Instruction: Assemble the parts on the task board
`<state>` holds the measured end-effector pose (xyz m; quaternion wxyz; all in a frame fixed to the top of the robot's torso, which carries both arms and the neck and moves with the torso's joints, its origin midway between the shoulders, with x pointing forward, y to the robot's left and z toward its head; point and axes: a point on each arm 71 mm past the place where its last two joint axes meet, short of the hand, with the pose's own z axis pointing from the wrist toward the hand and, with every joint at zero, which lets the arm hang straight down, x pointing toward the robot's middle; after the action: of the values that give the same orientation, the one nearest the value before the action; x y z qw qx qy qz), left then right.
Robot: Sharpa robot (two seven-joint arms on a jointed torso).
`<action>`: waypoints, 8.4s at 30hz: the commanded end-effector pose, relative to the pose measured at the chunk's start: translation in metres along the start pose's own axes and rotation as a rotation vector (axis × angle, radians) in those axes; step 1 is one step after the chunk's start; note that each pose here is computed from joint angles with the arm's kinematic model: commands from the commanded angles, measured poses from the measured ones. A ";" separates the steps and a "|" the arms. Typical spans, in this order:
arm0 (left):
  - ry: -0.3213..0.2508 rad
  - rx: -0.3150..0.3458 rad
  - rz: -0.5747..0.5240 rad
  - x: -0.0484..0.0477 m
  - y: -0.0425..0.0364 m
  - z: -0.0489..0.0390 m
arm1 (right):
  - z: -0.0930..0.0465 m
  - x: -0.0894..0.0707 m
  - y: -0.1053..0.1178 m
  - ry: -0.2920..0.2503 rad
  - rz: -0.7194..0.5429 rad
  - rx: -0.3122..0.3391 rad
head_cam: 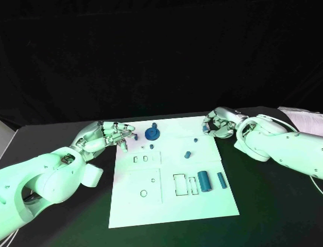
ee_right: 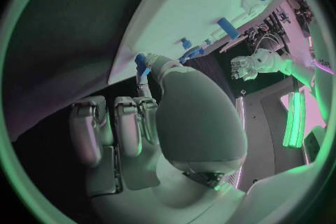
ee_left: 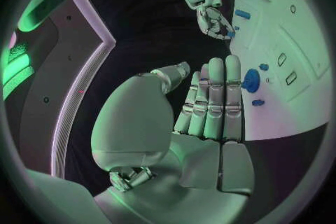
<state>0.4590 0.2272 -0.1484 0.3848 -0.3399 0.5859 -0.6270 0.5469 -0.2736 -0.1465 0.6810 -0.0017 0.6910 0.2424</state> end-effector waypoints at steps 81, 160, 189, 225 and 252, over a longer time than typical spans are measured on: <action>0.004 -0.017 0.044 -0.0043 0.0047 0.0037 | -0.010 0.117 0.212 0.074 -0.009 -0.079; 0.028 -0.030 0.043 -0.0033 0.0061 0.0038 | -0.005 0.121 0.208 0.023 0.006 -0.111; -0.235 -0.262 0.192 -0.0370 0.0401 0.0218 | -0.020 0.049 0.150 0.078 0.290 -0.241; 0.294 -0.737 0.919 0.0105 0.0217 0.1006 | 0.004 -0.018 0.068 -0.050 0.272 0.019; 0.393 -0.798 0.981 0.0293 0.0304 0.1216 | 0.005 -0.016 0.080 -0.060 0.197 -0.032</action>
<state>0.5550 0.1448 -0.1693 0.3639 -0.0418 0.9148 -0.1704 0.5274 -0.2091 -0.1055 0.6683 0.0841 0.6644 0.3237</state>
